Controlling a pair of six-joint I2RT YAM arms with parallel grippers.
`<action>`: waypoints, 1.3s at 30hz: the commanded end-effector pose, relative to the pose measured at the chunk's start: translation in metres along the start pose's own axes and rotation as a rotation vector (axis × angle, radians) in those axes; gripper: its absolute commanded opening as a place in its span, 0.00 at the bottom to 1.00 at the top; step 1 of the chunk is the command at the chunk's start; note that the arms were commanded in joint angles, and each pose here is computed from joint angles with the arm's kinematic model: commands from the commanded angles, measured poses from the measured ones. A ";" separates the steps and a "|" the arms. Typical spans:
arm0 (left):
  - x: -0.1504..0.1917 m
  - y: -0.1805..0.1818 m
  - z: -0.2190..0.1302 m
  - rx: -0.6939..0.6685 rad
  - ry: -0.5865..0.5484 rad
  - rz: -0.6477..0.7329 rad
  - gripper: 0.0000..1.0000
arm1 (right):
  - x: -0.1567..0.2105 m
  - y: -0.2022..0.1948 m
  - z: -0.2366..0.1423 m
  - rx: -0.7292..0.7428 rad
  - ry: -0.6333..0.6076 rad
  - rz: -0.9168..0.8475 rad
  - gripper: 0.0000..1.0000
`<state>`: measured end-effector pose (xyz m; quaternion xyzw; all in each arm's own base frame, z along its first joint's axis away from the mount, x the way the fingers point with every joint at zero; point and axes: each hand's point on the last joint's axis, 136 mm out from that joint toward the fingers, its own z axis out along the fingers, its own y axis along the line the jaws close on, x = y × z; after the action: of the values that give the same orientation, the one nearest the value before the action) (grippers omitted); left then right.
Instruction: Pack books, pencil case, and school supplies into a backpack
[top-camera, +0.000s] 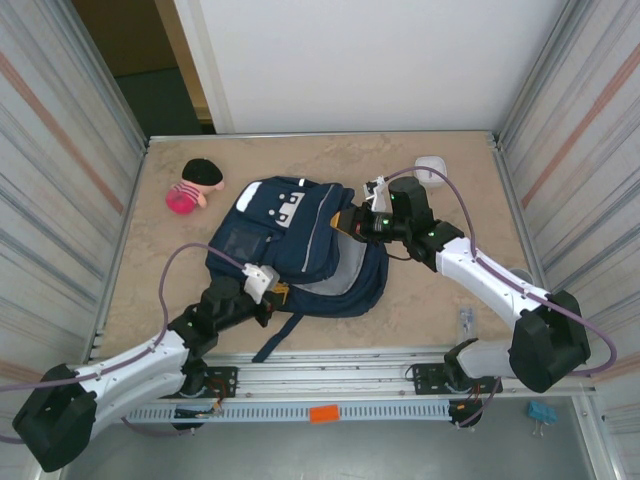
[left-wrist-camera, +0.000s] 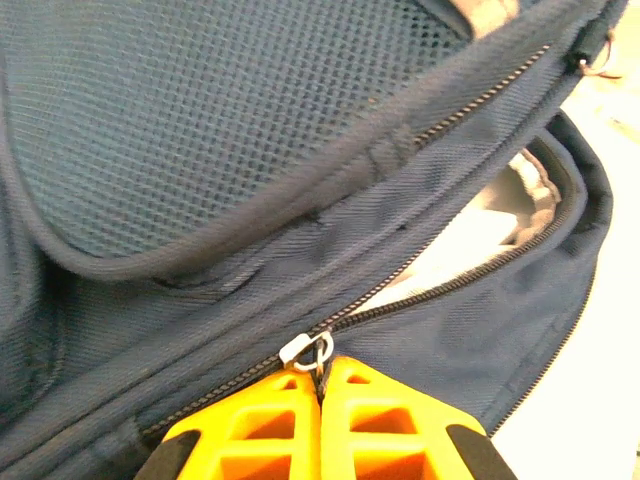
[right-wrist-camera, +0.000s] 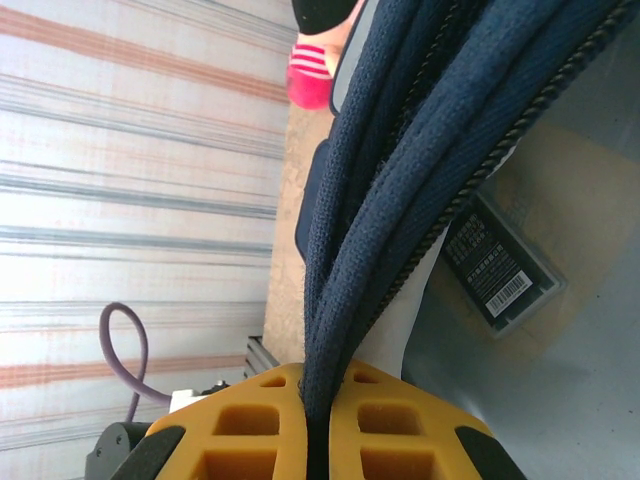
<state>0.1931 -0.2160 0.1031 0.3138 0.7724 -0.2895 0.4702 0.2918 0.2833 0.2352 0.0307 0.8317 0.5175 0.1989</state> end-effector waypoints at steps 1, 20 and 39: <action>-0.014 -0.022 -0.003 0.118 -0.047 -0.017 0.00 | -0.005 0.013 0.001 -0.041 -0.034 -0.032 0.00; -0.004 -0.041 0.021 0.167 0.057 -0.047 0.00 | 0.046 -0.097 -0.018 0.316 0.043 0.116 0.56; -0.036 -0.104 0.042 0.375 0.063 0.012 0.00 | 0.090 -0.099 0.021 0.187 0.092 0.177 0.06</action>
<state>0.1575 -0.2861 0.0872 0.3847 0.7766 -0.3519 0.3537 0.2322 0.2550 0.0931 0.1200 0.8970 0.4131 0.1020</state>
